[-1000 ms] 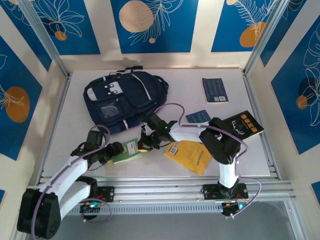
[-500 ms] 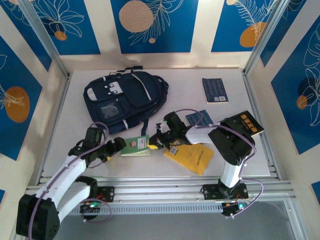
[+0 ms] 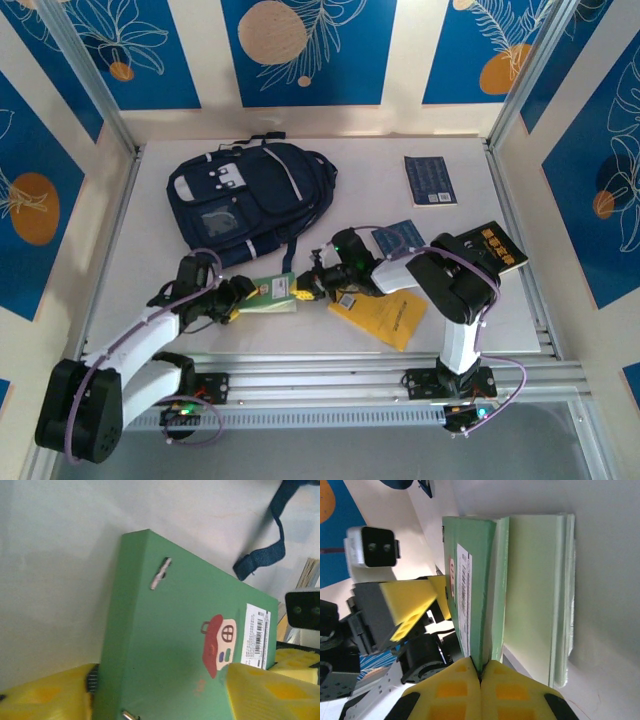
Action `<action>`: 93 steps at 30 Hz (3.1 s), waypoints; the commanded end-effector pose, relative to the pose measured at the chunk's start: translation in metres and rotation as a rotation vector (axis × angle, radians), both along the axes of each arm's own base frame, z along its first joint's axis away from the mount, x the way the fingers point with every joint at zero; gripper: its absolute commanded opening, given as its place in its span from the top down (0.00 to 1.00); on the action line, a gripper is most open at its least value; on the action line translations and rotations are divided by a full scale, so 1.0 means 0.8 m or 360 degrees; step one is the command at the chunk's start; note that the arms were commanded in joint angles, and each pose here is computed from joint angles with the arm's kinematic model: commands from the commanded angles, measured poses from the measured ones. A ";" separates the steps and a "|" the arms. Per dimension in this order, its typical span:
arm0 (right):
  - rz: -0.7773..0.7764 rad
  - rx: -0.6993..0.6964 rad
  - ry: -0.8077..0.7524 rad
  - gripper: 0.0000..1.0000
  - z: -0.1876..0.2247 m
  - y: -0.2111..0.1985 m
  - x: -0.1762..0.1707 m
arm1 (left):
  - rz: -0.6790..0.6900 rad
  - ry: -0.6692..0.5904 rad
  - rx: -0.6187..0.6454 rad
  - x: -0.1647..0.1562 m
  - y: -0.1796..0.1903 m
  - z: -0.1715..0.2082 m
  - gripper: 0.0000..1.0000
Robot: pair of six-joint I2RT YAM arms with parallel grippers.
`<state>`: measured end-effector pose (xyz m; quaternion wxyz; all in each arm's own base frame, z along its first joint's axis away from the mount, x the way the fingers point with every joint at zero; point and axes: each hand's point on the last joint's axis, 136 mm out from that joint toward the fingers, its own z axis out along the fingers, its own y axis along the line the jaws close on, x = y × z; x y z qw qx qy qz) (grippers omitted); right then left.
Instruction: Pack the student bag
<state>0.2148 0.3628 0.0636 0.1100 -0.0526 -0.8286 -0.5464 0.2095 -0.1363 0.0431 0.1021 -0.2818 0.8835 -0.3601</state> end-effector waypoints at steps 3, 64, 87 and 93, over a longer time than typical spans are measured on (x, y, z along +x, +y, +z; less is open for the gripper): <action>0.0048 0.0030 0.0028 1.00 -0.004 0.002 -0.012 | 0.0026 -0.0067 -0.0102 0.012 -0.011 0.011 0.52; -0.0487 -0.0396 -0.0822 0.06 0.235 -0.156 0.013 | -0.1103 -0.1959 0.0932 0.008 -0.056 0.413 1.00; -0.0851 -0.0080 -0.0369 0.06 0.325 -0.136 0.035 | -0.1658 -0.2257 0.1814 0.039 -0.155 0.367 1.00; -0.0807 -0.0046 -0.0323 0.06 0.329 -0.105 0.053 | -0.1733 -0.2321 0.1782 0.022 -0.174 0.362 1.00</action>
